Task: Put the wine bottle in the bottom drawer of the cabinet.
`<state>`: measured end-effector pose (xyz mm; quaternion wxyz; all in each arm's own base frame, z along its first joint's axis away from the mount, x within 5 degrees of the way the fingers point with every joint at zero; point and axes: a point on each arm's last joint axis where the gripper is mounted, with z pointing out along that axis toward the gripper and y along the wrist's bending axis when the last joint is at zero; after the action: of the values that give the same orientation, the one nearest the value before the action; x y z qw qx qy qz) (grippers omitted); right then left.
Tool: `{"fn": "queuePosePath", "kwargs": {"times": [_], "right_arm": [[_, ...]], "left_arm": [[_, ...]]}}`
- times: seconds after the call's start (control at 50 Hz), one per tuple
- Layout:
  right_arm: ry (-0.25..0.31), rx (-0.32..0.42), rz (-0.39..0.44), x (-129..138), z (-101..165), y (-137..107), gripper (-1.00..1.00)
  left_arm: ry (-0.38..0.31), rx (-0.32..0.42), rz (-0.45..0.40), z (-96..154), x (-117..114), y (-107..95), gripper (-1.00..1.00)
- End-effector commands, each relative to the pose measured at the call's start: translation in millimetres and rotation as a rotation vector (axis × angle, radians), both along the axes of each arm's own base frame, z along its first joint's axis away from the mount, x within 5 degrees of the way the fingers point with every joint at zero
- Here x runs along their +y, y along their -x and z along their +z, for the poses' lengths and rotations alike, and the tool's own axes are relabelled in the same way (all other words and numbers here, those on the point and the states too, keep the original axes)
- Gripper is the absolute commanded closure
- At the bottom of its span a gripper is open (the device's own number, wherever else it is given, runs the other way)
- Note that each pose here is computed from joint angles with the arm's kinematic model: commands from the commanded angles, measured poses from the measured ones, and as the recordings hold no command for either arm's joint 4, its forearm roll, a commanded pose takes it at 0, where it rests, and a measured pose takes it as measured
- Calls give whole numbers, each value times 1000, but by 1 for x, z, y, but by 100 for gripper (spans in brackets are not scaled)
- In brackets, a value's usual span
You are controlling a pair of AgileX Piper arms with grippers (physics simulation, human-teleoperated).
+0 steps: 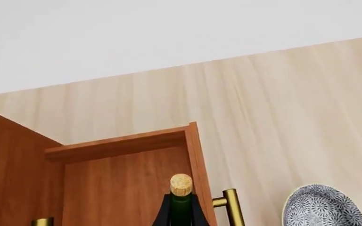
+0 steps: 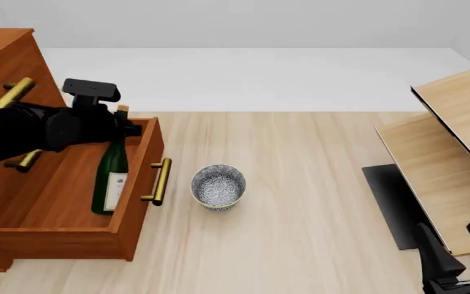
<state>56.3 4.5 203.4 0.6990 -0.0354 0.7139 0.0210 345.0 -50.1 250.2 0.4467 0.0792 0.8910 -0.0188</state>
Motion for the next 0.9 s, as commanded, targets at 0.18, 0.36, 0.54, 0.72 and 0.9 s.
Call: {"fn": "queuePosePath", "kwargs": {"times": [0.18,0.36,0.54,0.72,0.9], "right_arm": [[0,-3,-3,0,0,0,-100],[-2,-3,-5,0,0,0,-100],[-3,-3,-7,0,0,0,-100],[-6,-3,-10,-1,0,0,-100],[-7,-4,-14,-1,0,0,-100]], "left_arm": [[90,119,89,-40,4,-9,100],[87,129,103,-50,9,-15,100],[84,141,118,-59,14,-20,100],[86,149,123,-65,15,-22,100],[84,164,108,-78,8,-21,100]]}}
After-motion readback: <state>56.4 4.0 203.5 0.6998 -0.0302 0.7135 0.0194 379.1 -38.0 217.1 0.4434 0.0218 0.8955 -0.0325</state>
